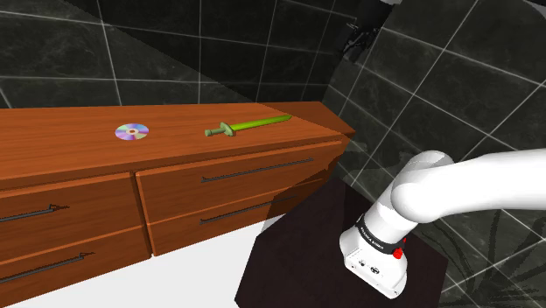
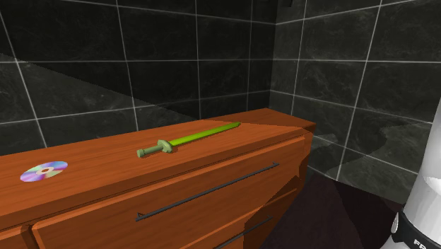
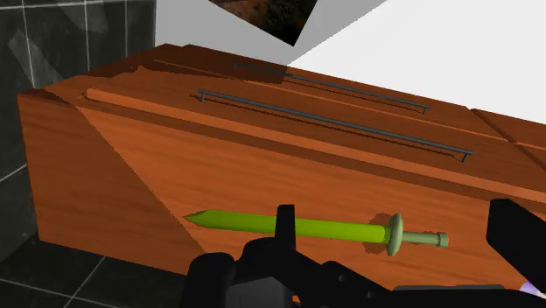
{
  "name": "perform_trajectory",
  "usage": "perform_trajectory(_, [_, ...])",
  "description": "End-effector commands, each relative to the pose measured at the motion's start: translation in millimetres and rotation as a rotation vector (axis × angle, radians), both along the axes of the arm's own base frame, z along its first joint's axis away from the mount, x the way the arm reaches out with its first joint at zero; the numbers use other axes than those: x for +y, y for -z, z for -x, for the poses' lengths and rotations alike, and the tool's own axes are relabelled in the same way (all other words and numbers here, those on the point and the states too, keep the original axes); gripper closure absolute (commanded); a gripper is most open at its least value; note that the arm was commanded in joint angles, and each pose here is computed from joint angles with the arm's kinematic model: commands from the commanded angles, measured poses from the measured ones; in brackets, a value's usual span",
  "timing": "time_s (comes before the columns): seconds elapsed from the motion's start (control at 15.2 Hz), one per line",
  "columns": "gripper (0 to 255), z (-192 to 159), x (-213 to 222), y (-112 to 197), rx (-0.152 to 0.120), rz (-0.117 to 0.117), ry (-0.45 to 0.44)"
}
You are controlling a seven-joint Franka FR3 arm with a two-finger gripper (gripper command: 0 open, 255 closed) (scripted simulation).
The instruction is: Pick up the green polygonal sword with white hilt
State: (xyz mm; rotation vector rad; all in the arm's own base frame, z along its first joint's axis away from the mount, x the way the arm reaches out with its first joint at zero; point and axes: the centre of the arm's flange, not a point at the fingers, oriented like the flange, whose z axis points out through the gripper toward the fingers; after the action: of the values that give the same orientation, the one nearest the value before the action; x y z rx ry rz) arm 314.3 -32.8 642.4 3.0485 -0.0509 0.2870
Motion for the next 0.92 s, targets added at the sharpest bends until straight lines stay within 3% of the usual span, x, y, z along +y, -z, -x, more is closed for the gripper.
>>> perform_trajectory(0.0, [0, 0, 0, 0, 0.000, 0.000, 0.000])
perform_trajectory(0.86, [0, -98, -73, 122, 0.024, 0.057, -0.488])
